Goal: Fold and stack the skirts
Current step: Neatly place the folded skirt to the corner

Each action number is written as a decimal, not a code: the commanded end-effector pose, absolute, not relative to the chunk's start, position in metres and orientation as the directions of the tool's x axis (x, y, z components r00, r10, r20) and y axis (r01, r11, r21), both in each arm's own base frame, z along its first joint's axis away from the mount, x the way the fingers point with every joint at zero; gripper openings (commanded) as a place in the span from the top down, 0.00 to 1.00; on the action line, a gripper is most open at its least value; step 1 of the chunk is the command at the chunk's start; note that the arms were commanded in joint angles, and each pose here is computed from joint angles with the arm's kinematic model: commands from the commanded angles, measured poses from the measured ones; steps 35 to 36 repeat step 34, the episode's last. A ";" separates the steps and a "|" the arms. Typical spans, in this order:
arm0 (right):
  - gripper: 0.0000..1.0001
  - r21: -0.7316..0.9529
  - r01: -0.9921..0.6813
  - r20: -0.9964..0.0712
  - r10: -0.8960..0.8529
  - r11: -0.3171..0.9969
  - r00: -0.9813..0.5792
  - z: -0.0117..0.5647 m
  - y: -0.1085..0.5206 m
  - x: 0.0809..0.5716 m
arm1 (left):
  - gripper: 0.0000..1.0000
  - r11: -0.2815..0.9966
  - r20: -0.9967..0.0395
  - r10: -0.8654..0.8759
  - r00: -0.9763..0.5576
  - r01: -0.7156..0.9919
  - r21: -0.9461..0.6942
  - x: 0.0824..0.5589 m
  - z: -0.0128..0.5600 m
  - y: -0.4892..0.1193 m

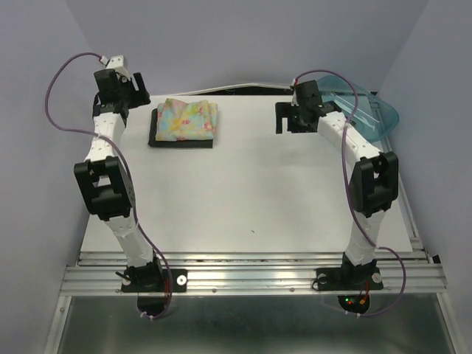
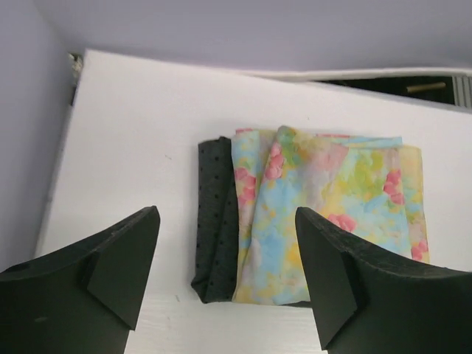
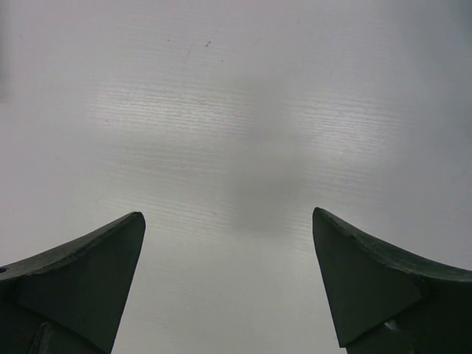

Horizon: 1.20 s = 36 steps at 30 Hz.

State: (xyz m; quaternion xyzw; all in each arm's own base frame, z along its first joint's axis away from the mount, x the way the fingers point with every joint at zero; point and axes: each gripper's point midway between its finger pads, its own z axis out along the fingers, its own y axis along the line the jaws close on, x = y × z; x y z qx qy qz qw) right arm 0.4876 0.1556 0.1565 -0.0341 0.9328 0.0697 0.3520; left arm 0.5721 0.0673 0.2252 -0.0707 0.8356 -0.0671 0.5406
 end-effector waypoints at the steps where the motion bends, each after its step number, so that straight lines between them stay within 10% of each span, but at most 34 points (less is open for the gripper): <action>1: 0.00 0.081 -0.140 -0.728 -0.037 0.987 -0.684 0.200 0.148 0.483 | 0.13 0.998 -0.966 0.052 -0.254 -0.026 0.060 0.553 0.303 0.042; 13: 0.00 0.088 -0.270 -0.618 -0.161 0.959 -0.770 0.160 0.133 0.421 | 0.01 0.873 -0.852 0.384 -0.356 0.441 0.209 0.428 0.228 -0.126; 24: 0.00 0.100 -0.374 -0.507 -0.276 0.922 -0.816 0.082 0.107 0.305 | 0.01 0.823 -0.759 0.466 -0.454 0.537 0.185 0.342 0.149 -0.115; 36: 0.00 0.165 -0.398 -0.521 -0.262 0.903 -0.812 0.089 0.118 0.294 | 0.01 0.831 -0.773 0.432 -0.465 0.538 0.140 0.322 0.138 -0.116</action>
